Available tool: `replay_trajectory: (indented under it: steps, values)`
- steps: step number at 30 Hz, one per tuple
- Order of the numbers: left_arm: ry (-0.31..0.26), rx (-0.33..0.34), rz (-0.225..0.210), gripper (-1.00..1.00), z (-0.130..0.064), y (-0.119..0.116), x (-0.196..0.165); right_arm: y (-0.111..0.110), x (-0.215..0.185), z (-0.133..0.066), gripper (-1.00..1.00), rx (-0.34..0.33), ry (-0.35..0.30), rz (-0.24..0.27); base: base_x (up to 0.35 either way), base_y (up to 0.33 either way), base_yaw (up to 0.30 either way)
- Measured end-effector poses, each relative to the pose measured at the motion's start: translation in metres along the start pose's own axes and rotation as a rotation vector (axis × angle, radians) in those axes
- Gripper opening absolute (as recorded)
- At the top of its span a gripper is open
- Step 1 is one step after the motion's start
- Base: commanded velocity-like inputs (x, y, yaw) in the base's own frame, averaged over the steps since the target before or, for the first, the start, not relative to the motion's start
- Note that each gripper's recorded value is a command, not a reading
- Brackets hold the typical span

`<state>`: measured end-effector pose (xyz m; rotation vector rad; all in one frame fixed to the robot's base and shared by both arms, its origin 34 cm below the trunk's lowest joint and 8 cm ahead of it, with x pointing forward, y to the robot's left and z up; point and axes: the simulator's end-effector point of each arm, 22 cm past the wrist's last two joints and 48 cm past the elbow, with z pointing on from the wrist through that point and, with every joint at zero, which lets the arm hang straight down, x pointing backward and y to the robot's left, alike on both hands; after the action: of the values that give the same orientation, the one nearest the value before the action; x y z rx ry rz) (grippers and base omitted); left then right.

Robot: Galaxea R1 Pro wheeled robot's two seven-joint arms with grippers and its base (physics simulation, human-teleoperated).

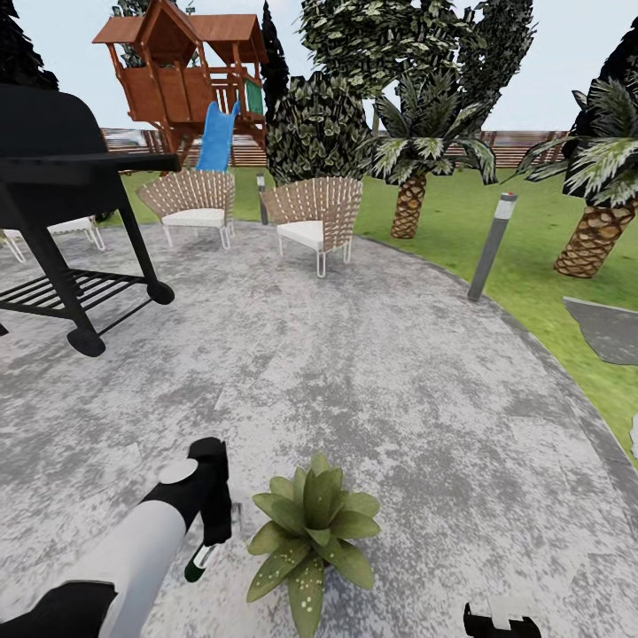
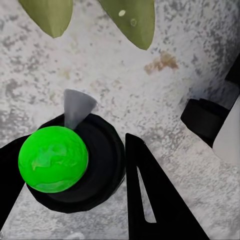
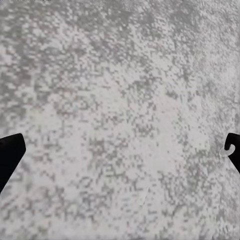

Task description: Pick up the pesticide atomizer in the garden and spray insectifuge to fully cover both potted plants in the garden.

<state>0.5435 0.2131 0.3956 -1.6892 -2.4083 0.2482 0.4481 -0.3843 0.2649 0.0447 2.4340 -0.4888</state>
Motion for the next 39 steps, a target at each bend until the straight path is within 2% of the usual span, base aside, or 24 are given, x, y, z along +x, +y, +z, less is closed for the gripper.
replay_trajectory:
  steps: [2, 5, 10, 17, 22, 28, 31, 35, 39]
  values:
    - [0.007, -0.001, -0.002, -1.0, 0.001, 0.001, 0.005, 0.0, 0.0, 0.0, 1.0, 0.0, 0.0, 0.0, 0.0, 0.0, 0.0]
    - [0.043, 0.028, -0.024, -1.0, 0.02, -0.009, 0.034, 0.0, 0.0, 0.0, 1.0, 0.0, 0.001, 0.0, 0.0, 0.0, 0.0]
    - [0.069, 0.047, -0.043, -1.0, 0.029, -0.013, 0.052, 0.0, -0.001, 0.0, 1.0, 0.0, -0.001, 0.001, 0.0, 0.0, 0.0]
    - [0.058, 0.003, -0.078, -1.0, 0.028, 0.0, 0.059, 0.0, -0.001, 0.0, 1.0, 0.002, -0.002, 0.004, 0.0, 0.0, 0.064]
    - [0.054, 0.0, -0.084, -1.0, 0.027, 0.001, 0.058, 0.0, -0.001, 0.0, 1.0, 0.003, -0.002, 0.004, 0.0, -0.147, 0.257]
    - [0.051, -0.003, -0.079, -1.0, 0.028, 0.0, 0.054, -0.001, -0.001, 0.0, 1.0, 0.003, -0.002, 0.003, 0.01, -0.141, 0.043]
    - [0.06, -0.057, -0.078, -1.0, 0.031, 0.012, 0.058, 0.0, -0.001, 0.0, 1.0, 0.003, -0.002, 0.003, 0.001, -0.009, 0.001]
    - [-0.007, -0.063, -0.125, -1.0, 0.03, 0.016, 0.05, 0.0, -0.002, 0.0, 1.0, 0.002, -0.002, 0.004, -0.089, -0.108, 0.078]
    - [-0.04, -0.058, -0.153, -1.0, 0.029, 0.017, 0.045, 0.0, -0.001, 0.0, 1.0, 0.002, -0.002, 0.004, -0.142, -0.21, 0.248]
